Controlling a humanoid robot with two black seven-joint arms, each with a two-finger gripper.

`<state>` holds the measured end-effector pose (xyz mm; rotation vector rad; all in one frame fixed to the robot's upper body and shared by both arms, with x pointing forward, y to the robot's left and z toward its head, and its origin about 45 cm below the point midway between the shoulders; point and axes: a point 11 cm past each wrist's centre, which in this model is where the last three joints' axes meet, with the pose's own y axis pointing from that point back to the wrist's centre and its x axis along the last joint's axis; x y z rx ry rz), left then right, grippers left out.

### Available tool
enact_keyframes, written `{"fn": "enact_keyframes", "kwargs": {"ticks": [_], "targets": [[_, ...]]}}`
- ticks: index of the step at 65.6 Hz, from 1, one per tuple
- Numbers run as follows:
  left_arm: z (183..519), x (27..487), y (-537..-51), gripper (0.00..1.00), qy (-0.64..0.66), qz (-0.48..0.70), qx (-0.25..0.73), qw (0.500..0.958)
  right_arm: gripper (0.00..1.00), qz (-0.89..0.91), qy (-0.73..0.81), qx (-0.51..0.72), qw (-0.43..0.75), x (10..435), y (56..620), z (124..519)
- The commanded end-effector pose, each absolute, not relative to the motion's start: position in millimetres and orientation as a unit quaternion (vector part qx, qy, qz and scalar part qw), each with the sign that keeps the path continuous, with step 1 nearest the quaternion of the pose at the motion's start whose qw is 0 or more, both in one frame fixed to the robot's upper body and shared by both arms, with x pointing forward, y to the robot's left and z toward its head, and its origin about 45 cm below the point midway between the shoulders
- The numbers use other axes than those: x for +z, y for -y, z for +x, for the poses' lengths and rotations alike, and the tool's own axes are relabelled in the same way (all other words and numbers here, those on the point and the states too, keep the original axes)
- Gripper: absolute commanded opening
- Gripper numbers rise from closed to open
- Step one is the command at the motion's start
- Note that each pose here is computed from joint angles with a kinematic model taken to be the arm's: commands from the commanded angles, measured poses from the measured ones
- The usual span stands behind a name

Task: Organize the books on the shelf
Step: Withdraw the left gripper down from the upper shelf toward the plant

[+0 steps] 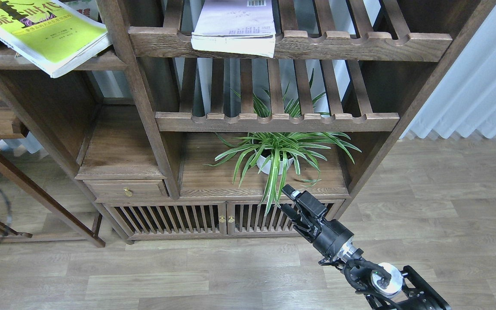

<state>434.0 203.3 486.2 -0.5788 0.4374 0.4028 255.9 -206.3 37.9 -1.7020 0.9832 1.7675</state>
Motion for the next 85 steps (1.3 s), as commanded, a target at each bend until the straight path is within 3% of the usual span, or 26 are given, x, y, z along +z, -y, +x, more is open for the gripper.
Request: {"fn": "enact_keyframes", "kwargs": {"ticks": [1, 15, 43, 63, 85], "targets": [[433, 466, -163, 0.94, -0.238, -0.275, 0.167, 0.916, 0.93, -0.623, -0.363, 0.647, 0.249, 38, 207, 256], [413, 412, -80, 0.95, -0.317, -0.260, 0.105, 0.906, 0.94, -0.622, -0.364, 0.647, 0.249, 37, 207, 256], [384, 304, -59, 0.95, -0.402, -0.169, 0.122, 0.892, 0.95, -0.621, -0.366, 0.647, 0.249, 37, 208, 256], [375, 292, -51, 0.94, -0.410, -0.150, 0.116, 0.892, 0.95, -0.619, -0.369, 0.648, 0.248, 35, 209, 255], [309, 160, -84, 0.97, -0.553, -0.140, 0.179, 0.802, 0.95, -0.622, -0.378, 0.629, 0.273, 45, 213, 270]]}}
